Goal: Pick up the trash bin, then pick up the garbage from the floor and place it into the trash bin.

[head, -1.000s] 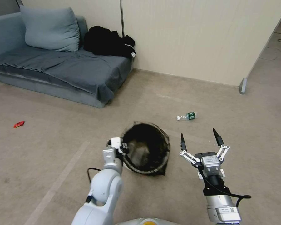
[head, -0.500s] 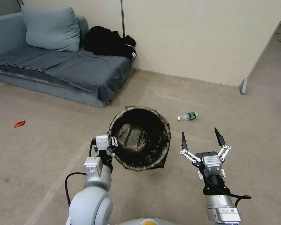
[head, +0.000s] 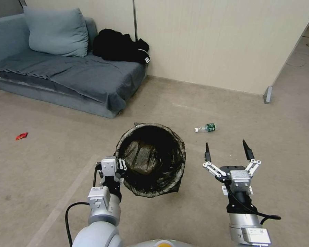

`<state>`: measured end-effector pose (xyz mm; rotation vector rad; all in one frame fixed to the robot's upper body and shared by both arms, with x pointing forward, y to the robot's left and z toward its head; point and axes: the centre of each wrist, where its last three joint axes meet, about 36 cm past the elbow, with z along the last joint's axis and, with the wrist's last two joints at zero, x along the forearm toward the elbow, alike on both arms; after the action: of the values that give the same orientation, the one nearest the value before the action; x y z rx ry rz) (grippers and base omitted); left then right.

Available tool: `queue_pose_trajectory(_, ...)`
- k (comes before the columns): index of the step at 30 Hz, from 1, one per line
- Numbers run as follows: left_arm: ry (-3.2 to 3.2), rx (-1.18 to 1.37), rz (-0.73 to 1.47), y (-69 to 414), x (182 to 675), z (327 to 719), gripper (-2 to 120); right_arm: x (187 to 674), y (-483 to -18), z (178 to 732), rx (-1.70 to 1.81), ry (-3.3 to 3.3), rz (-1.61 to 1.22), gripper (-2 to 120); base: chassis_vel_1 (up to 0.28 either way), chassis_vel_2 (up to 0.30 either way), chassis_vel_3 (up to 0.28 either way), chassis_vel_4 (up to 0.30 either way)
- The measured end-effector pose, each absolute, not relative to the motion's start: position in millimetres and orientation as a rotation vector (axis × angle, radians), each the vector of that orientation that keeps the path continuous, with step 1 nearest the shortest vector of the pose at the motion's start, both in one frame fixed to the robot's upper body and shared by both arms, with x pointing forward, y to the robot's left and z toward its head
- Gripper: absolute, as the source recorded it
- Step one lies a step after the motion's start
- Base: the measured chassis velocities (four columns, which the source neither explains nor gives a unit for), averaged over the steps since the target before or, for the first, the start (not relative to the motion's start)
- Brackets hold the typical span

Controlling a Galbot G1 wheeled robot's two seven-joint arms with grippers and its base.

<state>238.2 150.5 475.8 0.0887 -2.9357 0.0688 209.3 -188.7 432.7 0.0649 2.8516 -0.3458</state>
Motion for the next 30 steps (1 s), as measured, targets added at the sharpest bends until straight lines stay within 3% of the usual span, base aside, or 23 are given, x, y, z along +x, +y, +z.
queue_pose_trajectory(14, -2.932, 0.079, 0.068, 148.5, 240.3, 472.4, 0, 209.4, -189.7, 430.0, 0.072, 2.857, -0.348, 100, -0.047, 0.052, 0.052, -0.049)
queue_pose_trajectory(30, -2.921, 0.085, 0.078, 147.6, 238.6, 471.7, 0, 210.3, -188.8, 424.8, 0.067, 2.855, -0.343, 100, -0.256, 0.251, 0.259, -0.251)
